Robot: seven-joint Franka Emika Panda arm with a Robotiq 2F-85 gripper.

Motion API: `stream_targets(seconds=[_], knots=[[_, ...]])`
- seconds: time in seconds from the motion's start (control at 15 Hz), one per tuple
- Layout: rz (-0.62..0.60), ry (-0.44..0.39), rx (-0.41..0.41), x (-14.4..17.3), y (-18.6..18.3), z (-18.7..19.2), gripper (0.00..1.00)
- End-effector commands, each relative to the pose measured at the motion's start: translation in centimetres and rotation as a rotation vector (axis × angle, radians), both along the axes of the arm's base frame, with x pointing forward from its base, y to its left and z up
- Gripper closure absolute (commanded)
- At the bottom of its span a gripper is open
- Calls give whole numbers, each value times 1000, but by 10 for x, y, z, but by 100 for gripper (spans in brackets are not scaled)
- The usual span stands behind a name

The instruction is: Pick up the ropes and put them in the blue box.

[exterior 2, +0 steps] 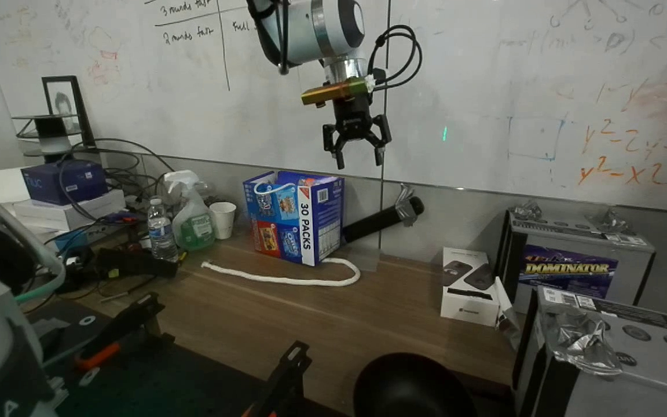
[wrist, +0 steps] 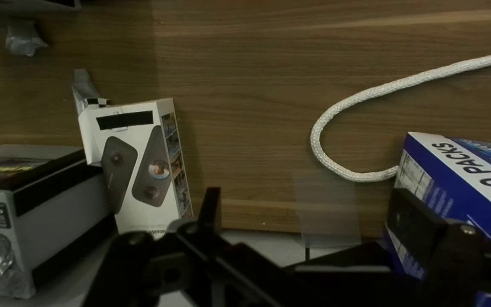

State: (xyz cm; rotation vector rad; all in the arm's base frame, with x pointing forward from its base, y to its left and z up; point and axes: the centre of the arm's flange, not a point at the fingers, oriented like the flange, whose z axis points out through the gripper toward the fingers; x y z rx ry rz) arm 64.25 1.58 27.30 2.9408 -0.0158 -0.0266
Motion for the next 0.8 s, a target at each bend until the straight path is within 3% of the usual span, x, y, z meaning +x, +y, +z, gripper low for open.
stream_targets(seconds=[0.0, 0.33, 0.73], knots=[[23, 7, 94, -9, -17, -37, 0], [50, 33, 210, -5, -13, -100, 0], [38, 51, 259, 1, -18, -166, 0]])
